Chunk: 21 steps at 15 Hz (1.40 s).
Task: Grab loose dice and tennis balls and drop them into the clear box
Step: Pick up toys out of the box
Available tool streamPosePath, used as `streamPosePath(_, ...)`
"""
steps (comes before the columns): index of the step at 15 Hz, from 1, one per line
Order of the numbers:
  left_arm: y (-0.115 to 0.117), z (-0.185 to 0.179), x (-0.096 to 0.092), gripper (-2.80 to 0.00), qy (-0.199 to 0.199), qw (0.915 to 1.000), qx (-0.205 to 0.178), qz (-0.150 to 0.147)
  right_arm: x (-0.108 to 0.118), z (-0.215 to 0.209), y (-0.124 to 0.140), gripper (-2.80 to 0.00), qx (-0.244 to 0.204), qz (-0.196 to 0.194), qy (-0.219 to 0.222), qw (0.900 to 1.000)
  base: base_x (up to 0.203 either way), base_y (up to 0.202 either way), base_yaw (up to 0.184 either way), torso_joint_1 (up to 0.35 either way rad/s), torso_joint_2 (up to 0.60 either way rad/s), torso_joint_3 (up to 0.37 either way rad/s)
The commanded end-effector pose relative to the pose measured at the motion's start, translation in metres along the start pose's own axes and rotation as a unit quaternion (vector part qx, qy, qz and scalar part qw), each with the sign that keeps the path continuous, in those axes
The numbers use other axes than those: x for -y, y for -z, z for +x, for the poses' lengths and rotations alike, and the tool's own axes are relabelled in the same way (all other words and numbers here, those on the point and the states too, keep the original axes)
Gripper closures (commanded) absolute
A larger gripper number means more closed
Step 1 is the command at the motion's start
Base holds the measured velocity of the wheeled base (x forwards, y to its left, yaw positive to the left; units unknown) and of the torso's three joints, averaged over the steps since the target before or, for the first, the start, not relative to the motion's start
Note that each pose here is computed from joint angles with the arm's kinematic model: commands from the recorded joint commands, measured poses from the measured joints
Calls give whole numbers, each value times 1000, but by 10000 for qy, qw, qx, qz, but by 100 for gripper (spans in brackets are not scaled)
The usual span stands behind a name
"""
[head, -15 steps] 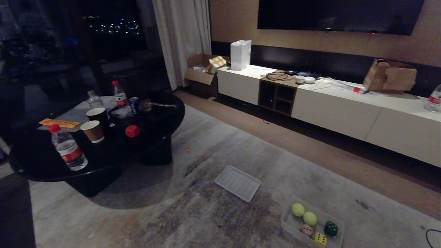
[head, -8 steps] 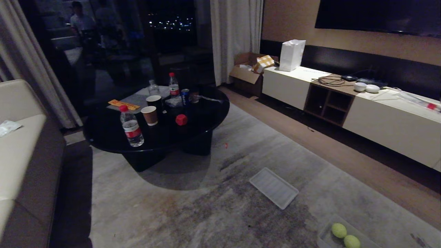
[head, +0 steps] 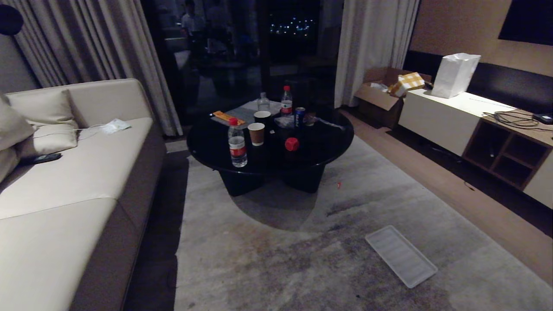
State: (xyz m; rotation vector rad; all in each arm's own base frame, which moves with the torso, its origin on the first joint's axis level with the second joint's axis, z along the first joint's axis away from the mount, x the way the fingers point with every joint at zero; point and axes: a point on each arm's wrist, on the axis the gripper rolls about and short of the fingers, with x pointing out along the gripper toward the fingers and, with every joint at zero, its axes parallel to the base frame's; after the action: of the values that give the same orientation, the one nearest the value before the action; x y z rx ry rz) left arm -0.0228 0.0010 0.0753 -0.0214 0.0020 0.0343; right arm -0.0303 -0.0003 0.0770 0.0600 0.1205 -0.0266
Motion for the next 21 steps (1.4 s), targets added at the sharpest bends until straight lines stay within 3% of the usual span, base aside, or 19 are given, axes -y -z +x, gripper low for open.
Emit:
streamPosePath(1, 0, 0, 0, 0, -5, 10000, -4, 8, 0, 0, 0, 0, -15, 1, 1, 10000, -1, -6, 163, 3, 2, -5)
streamPosePath(10, 0, 0, 0, 0, -13, 10000, -3, -15, 0, 0, 0, 0, -16, -14, -14, 10000, 0, -6, 147, 1, 3, 0)
streamPosePath(17, 0, 0, 0, 0, -13, 10000, 4, -23, 0, 0, 0, 0, -22, -14, -14, 10000, 0, 0, 0, 0, 0, 0)
streamPosePath(21, 0, 0, 0, 0, -5, 10000, -4, -15, 0, 0, 0, 0, -16, -14, -14, 10000, 154, 0, 0, 2, 0, 2)
